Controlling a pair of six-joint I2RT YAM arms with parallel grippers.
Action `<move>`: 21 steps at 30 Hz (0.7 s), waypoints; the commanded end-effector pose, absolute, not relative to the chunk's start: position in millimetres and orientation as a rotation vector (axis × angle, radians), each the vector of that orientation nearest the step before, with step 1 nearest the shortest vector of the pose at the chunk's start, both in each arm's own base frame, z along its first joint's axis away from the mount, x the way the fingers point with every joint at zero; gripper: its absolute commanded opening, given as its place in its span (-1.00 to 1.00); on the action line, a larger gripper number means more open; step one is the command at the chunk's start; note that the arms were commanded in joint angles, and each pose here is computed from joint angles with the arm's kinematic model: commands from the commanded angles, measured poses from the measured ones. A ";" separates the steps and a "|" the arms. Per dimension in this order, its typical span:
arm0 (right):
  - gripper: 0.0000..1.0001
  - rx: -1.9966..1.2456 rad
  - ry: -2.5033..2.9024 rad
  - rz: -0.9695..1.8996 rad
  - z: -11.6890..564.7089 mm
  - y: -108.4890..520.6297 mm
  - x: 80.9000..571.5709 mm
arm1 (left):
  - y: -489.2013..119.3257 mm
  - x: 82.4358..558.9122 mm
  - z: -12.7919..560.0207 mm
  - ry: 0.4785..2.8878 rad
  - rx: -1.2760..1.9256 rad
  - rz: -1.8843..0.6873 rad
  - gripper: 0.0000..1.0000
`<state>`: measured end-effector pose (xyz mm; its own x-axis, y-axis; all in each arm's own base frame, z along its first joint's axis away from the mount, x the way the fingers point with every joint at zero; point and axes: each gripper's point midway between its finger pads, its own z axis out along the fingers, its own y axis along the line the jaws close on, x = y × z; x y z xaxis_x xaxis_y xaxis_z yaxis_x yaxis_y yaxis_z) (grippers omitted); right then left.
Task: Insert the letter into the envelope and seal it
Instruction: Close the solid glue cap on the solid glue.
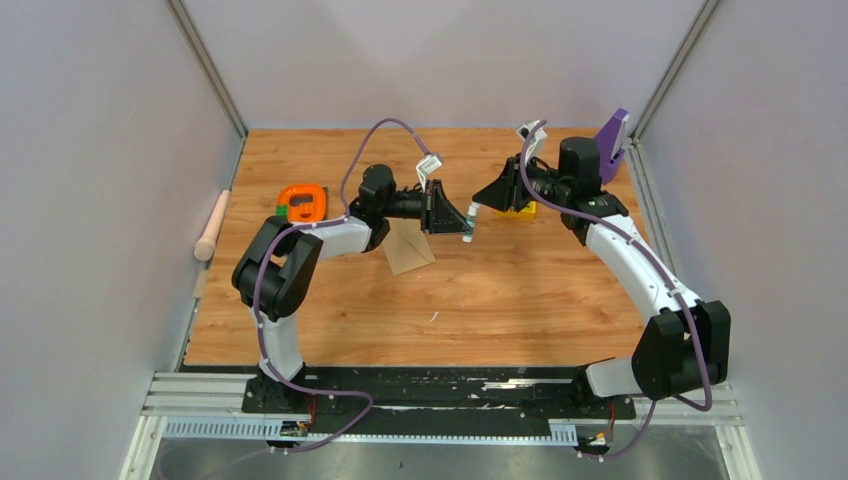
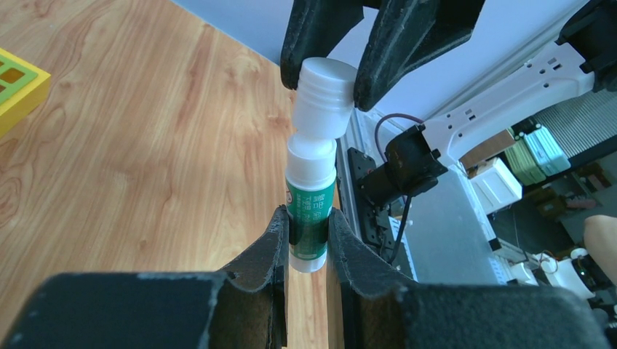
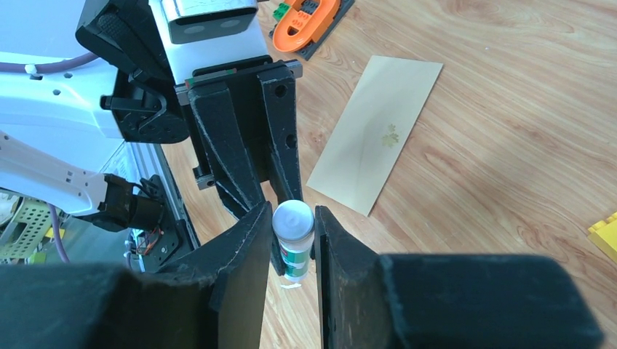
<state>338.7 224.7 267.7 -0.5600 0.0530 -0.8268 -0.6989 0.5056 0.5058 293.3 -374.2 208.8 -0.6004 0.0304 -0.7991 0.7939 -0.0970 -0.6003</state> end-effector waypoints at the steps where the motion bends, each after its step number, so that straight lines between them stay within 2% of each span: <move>1: -0.45 -0.580 1.841 1.153 288.6 232.9 330.9 | -375.9 297.9 222.9 1.539 0.956 -1.730 -1.00; 21: -0.46 -0.579 1.828 1.098 291.9 233.5 338.9 | -374.1 295.6 228.1 1.525 0.960 -1.730 -1.00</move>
<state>335.2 232.1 267.1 -0.5585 0.0421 -0.8284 -0.7058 0.5007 0.5012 292.7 -374.1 209.0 -0.6000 0.0323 -0.7993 0.7938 -0.0999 -0.5999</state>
